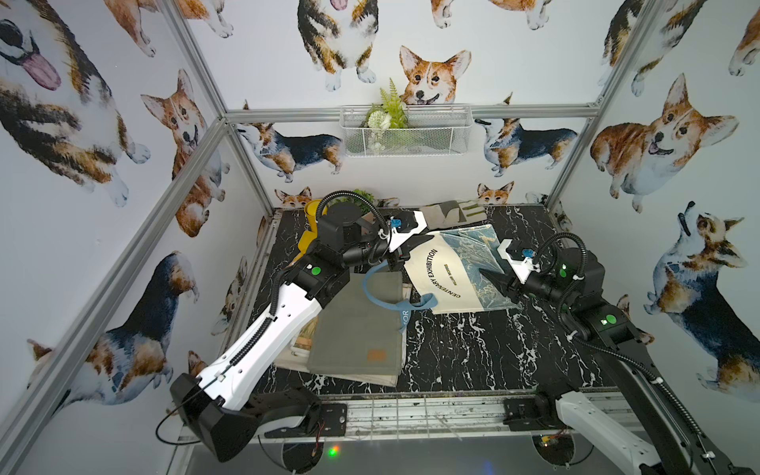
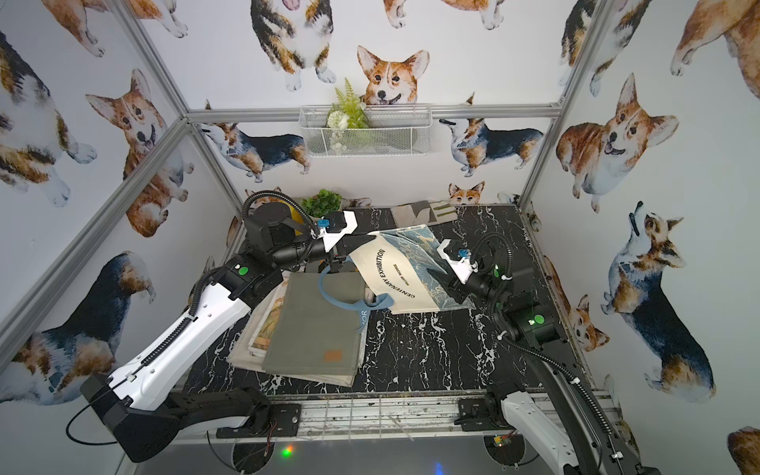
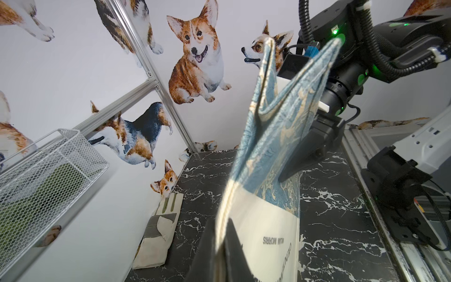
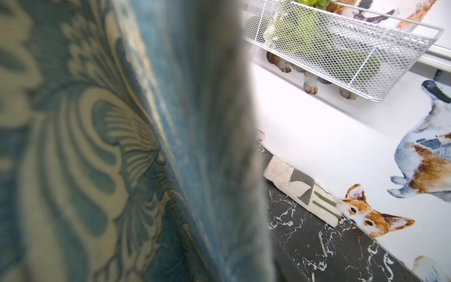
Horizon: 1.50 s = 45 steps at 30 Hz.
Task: Put away the canvas bag
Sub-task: Press the canvas bag.
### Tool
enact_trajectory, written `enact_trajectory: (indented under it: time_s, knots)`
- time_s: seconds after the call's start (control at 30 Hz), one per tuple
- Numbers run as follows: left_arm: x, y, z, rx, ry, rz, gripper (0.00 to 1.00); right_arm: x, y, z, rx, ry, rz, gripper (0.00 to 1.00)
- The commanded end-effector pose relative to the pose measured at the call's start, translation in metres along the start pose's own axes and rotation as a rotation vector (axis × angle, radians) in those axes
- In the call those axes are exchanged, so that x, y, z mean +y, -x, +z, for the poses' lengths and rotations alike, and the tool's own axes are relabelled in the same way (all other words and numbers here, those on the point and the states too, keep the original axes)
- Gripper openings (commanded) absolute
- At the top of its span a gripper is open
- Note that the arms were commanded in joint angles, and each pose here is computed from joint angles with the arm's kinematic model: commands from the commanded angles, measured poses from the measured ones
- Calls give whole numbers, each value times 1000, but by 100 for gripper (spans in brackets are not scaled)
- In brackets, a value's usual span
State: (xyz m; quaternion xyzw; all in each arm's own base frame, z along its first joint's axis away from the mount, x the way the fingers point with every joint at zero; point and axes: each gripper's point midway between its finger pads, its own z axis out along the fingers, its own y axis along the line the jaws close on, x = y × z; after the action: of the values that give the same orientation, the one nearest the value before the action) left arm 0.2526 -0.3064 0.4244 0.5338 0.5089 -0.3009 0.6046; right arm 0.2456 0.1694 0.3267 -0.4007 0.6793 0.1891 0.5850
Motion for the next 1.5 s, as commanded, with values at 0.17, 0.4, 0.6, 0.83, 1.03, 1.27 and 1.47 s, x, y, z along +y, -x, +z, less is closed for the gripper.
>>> enact_trajectory:
  time_s: [0.17, 0.4, 0.6, 0.83, 1.03, 1.27, 1.47]
  knots:
    - [11, 17, -14, -78, 64, 43, 0, 12, 16, -4, -63, 82, 12, 5]
    - [2, 9, -10, 2, 34, 15, 68, 2, 7, -3, 36, 43, -35, 0]
    - [-28, 15, 12, 72, -58, 108, 77, 4, -3, -1, 148, 92, -64, 0]
    - [-19, 20, 34, 50, -54, 136, 79, 5, -4, 1, 166, 119, -96, 0]
    - [1, 17, 45, 79, 28, 149, 81, 11, 0, 0, 152, 161, -119, 0]
    - [-21, 15, 55, 39, -125, 143, 65, 3, 12, 5, 137, 149, -121, 0]
    - [-15, 20, 61, -18, -128, 141, 0, -5, 23, 12, 127, 138, -32, 36]
